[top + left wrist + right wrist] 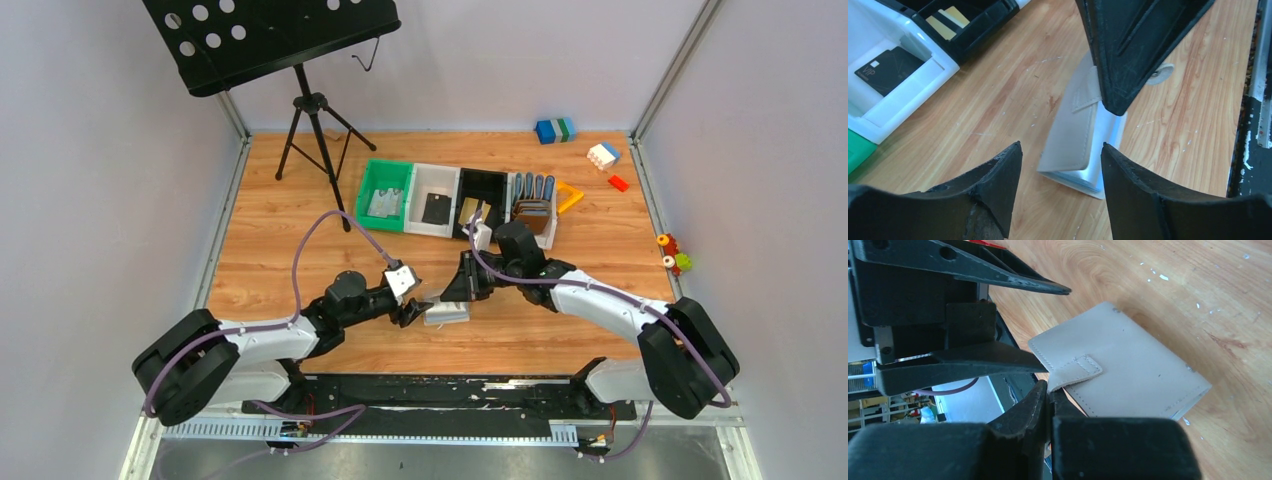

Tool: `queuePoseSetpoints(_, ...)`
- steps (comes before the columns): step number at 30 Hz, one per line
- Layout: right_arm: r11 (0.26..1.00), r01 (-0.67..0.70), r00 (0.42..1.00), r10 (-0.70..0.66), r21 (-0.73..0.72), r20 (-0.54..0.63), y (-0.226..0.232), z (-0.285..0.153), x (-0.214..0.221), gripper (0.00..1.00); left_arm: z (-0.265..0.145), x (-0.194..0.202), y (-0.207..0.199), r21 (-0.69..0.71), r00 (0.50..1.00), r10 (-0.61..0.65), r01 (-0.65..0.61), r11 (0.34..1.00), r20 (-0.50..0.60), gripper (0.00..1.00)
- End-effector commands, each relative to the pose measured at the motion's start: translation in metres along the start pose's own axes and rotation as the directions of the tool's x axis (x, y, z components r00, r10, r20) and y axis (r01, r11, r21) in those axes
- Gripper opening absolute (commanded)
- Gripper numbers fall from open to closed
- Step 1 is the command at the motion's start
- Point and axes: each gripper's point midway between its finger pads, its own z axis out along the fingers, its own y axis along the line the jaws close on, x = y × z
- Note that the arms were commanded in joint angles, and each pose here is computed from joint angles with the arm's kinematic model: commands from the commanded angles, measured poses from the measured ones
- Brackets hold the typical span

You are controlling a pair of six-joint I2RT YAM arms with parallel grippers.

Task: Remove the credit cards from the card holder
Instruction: Open the card holder at the center of the board.

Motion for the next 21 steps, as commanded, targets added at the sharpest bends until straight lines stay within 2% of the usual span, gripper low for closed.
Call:
queuePoseSetpoints(1, 0.996, 0.066, 0.997, -0.064, -0.058, 0.035, 0.022, 0.001, -0.019, 0.05, 0.010, -0.016, 0.007, -0.010, 0.999, 0.053, -0.053, 0.999, 0.013, 0.63)
queuePoseSetpoints(3, 0.996, 0.069, 0.997, -0.067, -0.063, 0.034, 0.025, 0.003, -0.020, 0.05, 0.011, -0.013, 0.007, -0.007, 0.999, 0.051, -0.051, 0.999, -0.003, 0.55)
queuePoseSetpoints(5, 0.996, 0.069, 0.997, -0.067, -0.064, 0.032, 0.027, 0.004, -0.021, 0.06, 0.012, -0.012, 0.009, -0.013, 0.999, 0.049, -0.049, 0.999, -0.025, 0.37)
queuePoseSetpoints(6, 0.996, 0.068, 0.997, -0.067, -0.060, 0.033, 0.027, 0.004, -0.021, 0.09, 0.012, -0.012, 0.010, -0.015, 0.998, 0.047, -0.047, 0.999, -0.034, 0.28)
queuePoseSetpoints(7, 0.997, 0.065, 0.997, -0.063, -0.052, 0.037, 0.026, 0.004, -0.023, 0.18, 0.013, -0.012, 0.009, -0.012, 0.998, 0.041, -0.041, 0.999, -0.042, 0.17)
queuePoseSetpoints(9, 0.999, 0.054, 0.997, -0.054, 0.002, 0.057, 0.018, 0.003, -0.026, 0.45, 0.014, -0.014, 0.008, -0.011, 0.999, 0.005, -0.005, 1.000, -0.053, 0.00)
queuePoseSetpoints(11, 0.997, 0.043, 0.995, -0.048, 0.065, 0.090, 0.009, -0.002, -0.028, 0.61, 0.015, -0.011, 0.009, -0.027, 0.995, -0.046, 0.044, 0.999, -0.084, 0.00)
queuePoseSetpoints(13, 0.992, 0.037, 0.990, -0.053, 0.119, 0.129, 0.002, -0.010, -0.028, 0.71, 0.014, -0.007, 0.013, -0.062, 0.989, -0.096, 0.090, 0.994, -0.111, 0.00)
queuePoseSetpoints(21, 0.953, -0.032, 0.963, -0.052, 0.302, 0.265, -0.031, -0.048, -0.012, 0.82, 0.000, 0.016, 0.040, -0.281, 0.939, -0.321, 0.278, 0.919, -0.121, 0.00)
